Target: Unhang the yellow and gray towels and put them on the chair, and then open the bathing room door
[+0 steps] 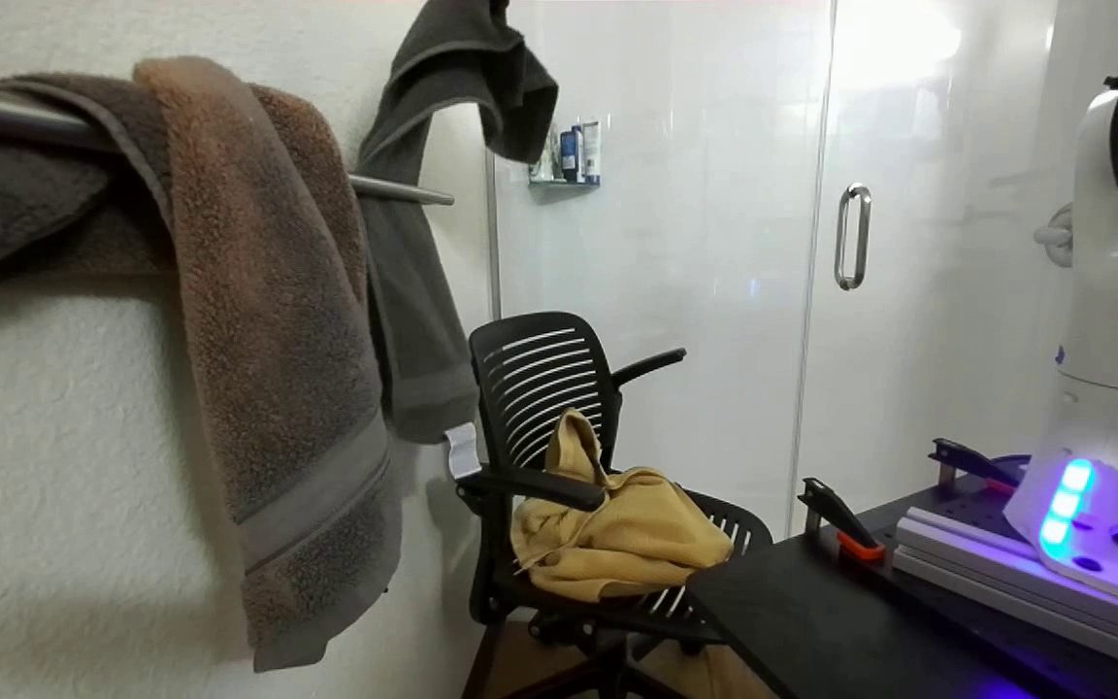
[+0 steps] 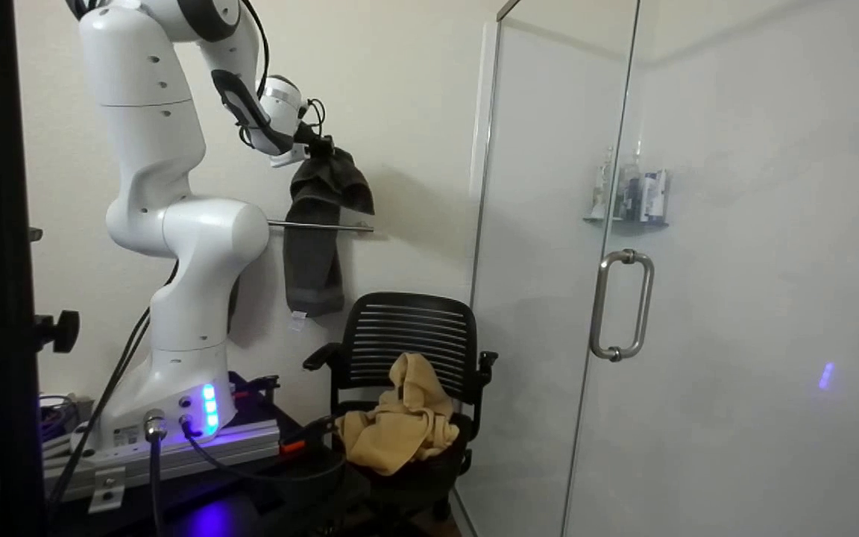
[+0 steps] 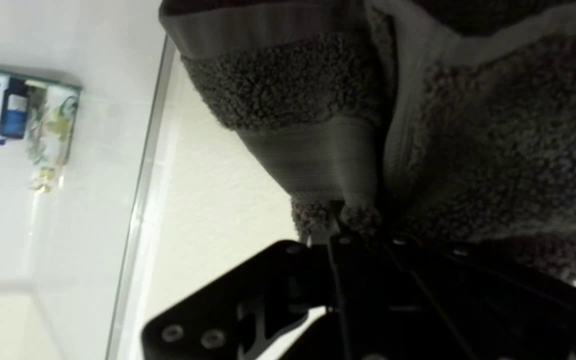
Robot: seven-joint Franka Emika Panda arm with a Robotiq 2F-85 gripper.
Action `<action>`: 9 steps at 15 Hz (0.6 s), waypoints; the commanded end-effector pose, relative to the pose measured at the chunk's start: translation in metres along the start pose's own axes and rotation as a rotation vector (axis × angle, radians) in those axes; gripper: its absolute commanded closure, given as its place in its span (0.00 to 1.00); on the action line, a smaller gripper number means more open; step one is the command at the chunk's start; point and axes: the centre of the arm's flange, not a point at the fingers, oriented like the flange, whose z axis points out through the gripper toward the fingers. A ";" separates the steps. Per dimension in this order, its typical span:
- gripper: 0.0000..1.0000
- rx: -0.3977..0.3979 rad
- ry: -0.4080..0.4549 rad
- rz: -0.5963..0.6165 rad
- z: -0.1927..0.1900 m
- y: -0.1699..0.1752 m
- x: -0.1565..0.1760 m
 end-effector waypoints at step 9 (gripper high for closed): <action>0.98 -0.514 0.218 0.251 -0.101 0.185 -0.079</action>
